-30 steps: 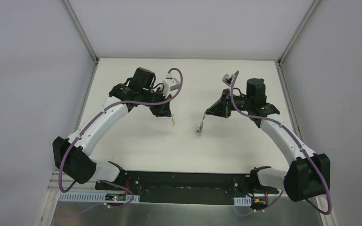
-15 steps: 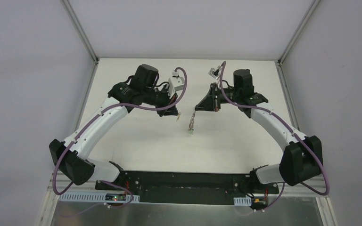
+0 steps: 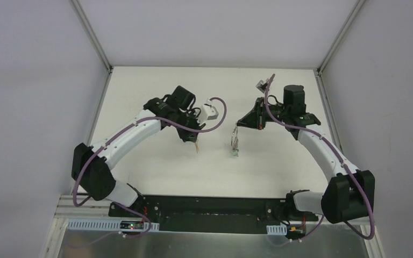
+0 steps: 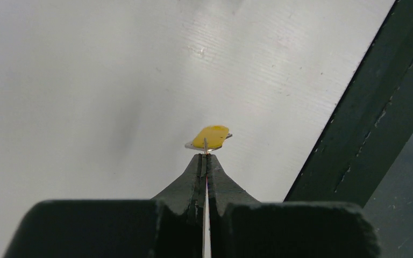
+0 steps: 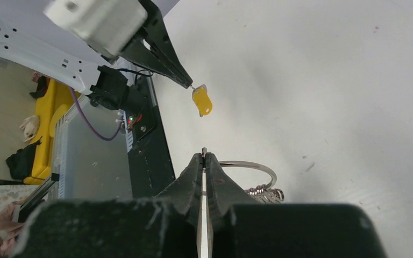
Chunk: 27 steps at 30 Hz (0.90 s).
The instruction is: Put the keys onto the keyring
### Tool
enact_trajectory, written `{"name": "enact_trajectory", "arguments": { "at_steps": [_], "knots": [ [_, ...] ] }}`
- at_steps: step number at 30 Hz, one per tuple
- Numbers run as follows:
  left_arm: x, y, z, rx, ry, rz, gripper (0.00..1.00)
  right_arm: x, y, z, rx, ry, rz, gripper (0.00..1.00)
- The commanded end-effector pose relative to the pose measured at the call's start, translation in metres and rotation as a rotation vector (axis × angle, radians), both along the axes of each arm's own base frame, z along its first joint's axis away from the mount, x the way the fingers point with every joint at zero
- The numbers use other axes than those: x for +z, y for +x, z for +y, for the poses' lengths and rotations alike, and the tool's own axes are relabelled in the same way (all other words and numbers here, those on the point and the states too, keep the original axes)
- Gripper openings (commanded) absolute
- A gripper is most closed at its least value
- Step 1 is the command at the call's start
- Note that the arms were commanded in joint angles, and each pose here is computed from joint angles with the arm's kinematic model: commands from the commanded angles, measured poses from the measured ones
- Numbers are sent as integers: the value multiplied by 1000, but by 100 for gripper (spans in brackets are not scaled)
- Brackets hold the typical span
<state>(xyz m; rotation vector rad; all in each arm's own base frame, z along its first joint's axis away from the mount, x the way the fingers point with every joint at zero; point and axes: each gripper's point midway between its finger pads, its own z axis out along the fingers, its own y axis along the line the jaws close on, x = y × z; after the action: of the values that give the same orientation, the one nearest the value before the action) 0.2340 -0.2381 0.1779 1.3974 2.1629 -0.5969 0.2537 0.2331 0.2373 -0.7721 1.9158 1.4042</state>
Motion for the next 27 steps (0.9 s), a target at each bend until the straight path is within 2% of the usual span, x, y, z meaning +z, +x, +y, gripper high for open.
{"name": "enact_trajectory", "arguments": {
  "at_steps": [1, 6, 10, 18, 27],
  "knots": [
    [-46, -7, 9, -32, 188, 61, 0, 4, -3, -18, -32, -22, -90, 0],
    [-85, -16, 1, -64, 321, 127, 0, 5, 4, -31, -91, -38, -111, 0],
    [-104, -17, -8, -65, 370, 149, 0, 3, 10, -38, -127, -60, -125, 0],
    [-122, -20, -25, -70, 395, 188, 0, 2, 12, -42, -140, -66, -132, 0],
    [-141, -24, -26, -48, 423, 245, 0, -2, 11, -43, -141, -73, -134, 0]
  ]
}}
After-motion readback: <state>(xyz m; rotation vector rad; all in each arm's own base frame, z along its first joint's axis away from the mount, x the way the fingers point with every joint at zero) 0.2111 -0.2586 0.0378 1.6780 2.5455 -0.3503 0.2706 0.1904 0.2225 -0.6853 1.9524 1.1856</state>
